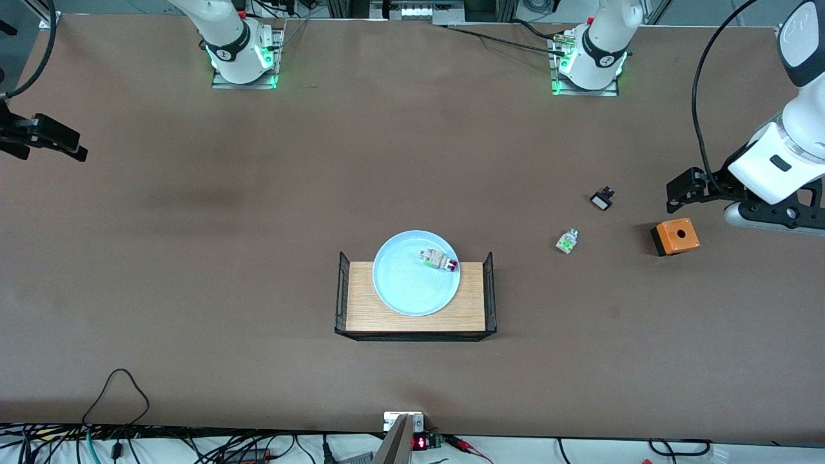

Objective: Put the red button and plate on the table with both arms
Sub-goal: 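Raise the left gripper from its rest pose toward the tray, then move the open left gripper over the red button on the plate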

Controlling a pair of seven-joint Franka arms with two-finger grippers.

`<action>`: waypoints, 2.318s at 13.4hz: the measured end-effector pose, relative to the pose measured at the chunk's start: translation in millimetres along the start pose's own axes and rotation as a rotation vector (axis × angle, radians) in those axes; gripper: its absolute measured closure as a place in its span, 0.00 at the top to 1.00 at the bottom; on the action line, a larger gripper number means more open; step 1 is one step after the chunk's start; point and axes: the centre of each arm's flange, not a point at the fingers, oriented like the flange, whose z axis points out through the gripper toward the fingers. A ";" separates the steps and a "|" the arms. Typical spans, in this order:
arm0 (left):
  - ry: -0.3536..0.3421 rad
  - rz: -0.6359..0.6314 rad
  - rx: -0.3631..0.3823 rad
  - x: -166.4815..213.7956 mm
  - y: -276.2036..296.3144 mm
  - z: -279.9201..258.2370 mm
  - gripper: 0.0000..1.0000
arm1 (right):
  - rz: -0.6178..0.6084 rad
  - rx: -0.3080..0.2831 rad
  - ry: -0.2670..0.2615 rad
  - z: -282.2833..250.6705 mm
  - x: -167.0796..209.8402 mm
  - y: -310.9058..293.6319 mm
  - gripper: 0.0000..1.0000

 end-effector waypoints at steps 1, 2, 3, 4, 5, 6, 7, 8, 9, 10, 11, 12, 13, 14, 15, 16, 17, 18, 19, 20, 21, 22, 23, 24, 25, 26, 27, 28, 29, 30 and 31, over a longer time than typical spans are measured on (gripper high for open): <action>-0.002 0.000 0.000 -0.2 -0.1 0.3 1.00 | 0.000 0.000 0.001 -0.1 0.1 0.0 1.00; -0.004 0.000 0.000 -0.4 -0.2 0.8 1.00 | 0.000 0.000 0.001 -0.1 0.1 0.0 1.00; -0.005 0.000 0.000 -0.6 -0.2 0.9 1.00 | 0.000 0.000 0.001 -0.1 0.1 0.0 1.00; -0.006 -0.001 0.000 -0.7 -0.4 1.0 1.00 | 0.000 0.000 0.002 -0.1 0.2 0.0 1.00; -0.007 -0.002 0.000 -0.8 -1.1 1.2 1.00 | 0.000 0.000 0.002 -0.2 0.2 0.0 1.00; -0.009 -0.006 0.000 -1.0 -3.2 1.8 1.00 | 0.000 0.000 0.002 -0.2 0.2 0.0 1.00; -0.012 -0.012 0.000 -1.3 -6.4 2.6 1.00 | 0.000 0.000 0.002 -0.2 0.3 0.1 1.00; -0.014 -0.014 -0.001 -1.5 -7.5 3.1 1.00 | 0.000 0.000 0.003 -0.3 0.3 0.1 1.00; -0.015 -0.018 -0.001 -1.5 -6.4 3.6 1.00 | 0.000 0.000 0.003 -0.3 0.3 0.0 1.00; -0.016 -0.023 -0.003 -1.3 -2.1 4.3 1.00 | 0.000 0.000 0.003 -0.3 0.3 0.0 1.00; -0.018 -0.023 -0.005 -1.2 8.0 5.0 1.00 | 0.000 0.000 0.003 -0.3 0.3 0.0 1.00; -0.022 -0.021 -0.013 -1.5 20.4 5.4 1.00 | 0.000 0.000 0.003 -0.3 0.3 0.0 1.00; -0.036 -0.023 -0.040 -3.2 32.3 6.2 1.00 | 0.000 0.000 0.003 -0.4 0.3 -0.1 1.00; -0.056 -0.029 -0.090 -5.4 42.8 7.3 1.00 | 0.000 0.000 0.004 -0.4 0.4 -0.2 1.00; -0.070 -0.037 -0.144 -6.8 53.9 7.6 1.00 | -0.001 0.000 0.004 -0.5 0.4 -0.8 1.00; -0.082 -0.041 -0.176 -8.0 69.8 9.0 1.00 | -0.004 0.000 0.005 -0.7 0.5 -2.1 1.00; -0.099 -0.039 -0.185 -9.6 96.0 13.5 1.00 | -0.007 0.000 0.006 -0.9 0.7 -3.9 1.00; -0.114 -0.047 -0.188 -11.5 130.6 20.4 1.00 | -0.009 0.000 0.007 -1.0 0.8 -5.1 1.00; -0.119 -0.073 -0.192 -12.8 168.0 29.5 1.00 | -0.010 0.000 0.008 -1.2 0.8 -5.4 1.00; -0.122 -0.112 -0.194 -14.2 205.7 41.3 1.00 | -0.010 0.000 0.008 -1.3 0.9 -5.4 1.00; -0.131 -0.160 -0.193 -15.6 239.2 55.7 1.00 | -0.010 0.000 0.009 -1.5 0.9 -5.4 1.00; -0.145 -0.216 -0.193 -15.7 267.5 70.9 1.00 | -0.010 0.000 0.009 -1.6 1.0 -5.4 1.00; -0.159 -0.278 -0.194 -12.9 288.9 85.4 1.00 | -0.010 0.000 0.010 -1.7 1.0 -5.4 1.00; -0.172 -0.342 -0.197 -6.9 302.4 98.4 1.00 | -0.010 0.000 0.010 -1.8 1.0 -5.4 1.00; -0.184 -0.396 -0.198 0.5 309.2 109.7 1.00 | -0.010 0.000 0.011 -1.9 1.1 -5.5 1.00; -0.188 -0.437 -0.192 8.5 311.8 118.7 1.00 | -0.010 0.000 0.011 -1.9 1.1 -5.5 1.00; -0.183 -0.474 -0.176 15.5 313.5 126.5 1.00 | -0.010 0.000 0.011 -2.0 1.1 -5.7 1.00; -0.174 -0.501 -0.156 20.4 317.9 133.9 1.00 | -0.010 0.000 0.012 -2.0 1.1 -5.7 1.00; -0.165 -0.526 -0.140 23.5 325.9 140.2 1.00 | -0.010 0.000 0.012 -2.0 1.2 -5.7 1.00; -0.162 -0.558 -0.135 26.2 335.8 145.4 1.00 | -0.010 0.000 0.012 -2.1 1.2 -5.8 1.00; -0.157 -0.600 -0.141 30.2 344.9 148.9 1.00 | -0.010 0.000 0.013 -2.1 1.2 -5.8 1.00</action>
